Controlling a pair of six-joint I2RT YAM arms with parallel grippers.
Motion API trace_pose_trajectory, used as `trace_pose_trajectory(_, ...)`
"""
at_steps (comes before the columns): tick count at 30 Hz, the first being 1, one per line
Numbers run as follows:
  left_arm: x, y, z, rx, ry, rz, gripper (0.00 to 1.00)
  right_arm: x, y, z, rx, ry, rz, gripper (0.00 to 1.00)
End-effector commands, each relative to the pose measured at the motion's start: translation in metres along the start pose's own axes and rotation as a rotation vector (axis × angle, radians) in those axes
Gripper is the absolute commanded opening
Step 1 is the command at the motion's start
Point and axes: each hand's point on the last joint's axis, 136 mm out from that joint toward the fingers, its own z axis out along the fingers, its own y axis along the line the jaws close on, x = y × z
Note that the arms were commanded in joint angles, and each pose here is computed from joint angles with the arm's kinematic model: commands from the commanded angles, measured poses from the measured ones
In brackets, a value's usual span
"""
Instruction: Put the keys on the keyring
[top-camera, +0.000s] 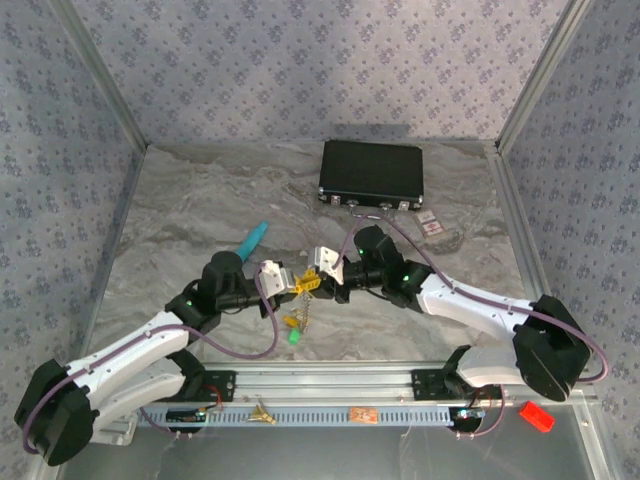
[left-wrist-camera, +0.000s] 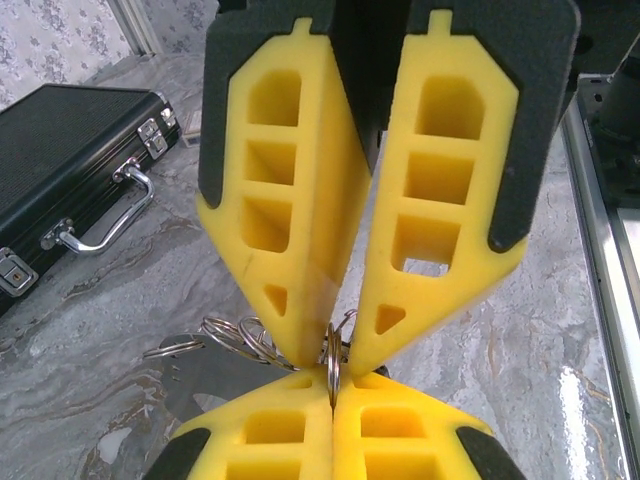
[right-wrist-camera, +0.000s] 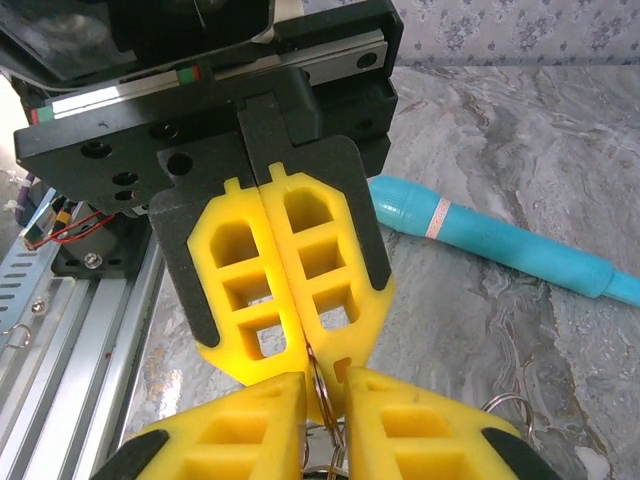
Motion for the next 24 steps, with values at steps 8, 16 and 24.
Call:
trace_pose_trajectory(8, -0.023, -0.003, -0.005, 0.022, -0.088, 0.043, 0.0, 0.009, 0.001, -0.009, 0.012, 0.024, -0.007, 0.24)
trace_pose_trajectory(16, -0.024, -0.003, -0.004, 0.028, -0.09, 0.046, 0.0, 0.009, 0.001, -0.001, -0.002, 0.031, -0.016, 0.2)
trace_pose_trajectory(24, -0.02, 0.003, -0.007, -0.013, -0.053, 0.04, 0.16, 0.002, 0.002, -0.002, -0.017, 0.053, -0.048, 0.0)
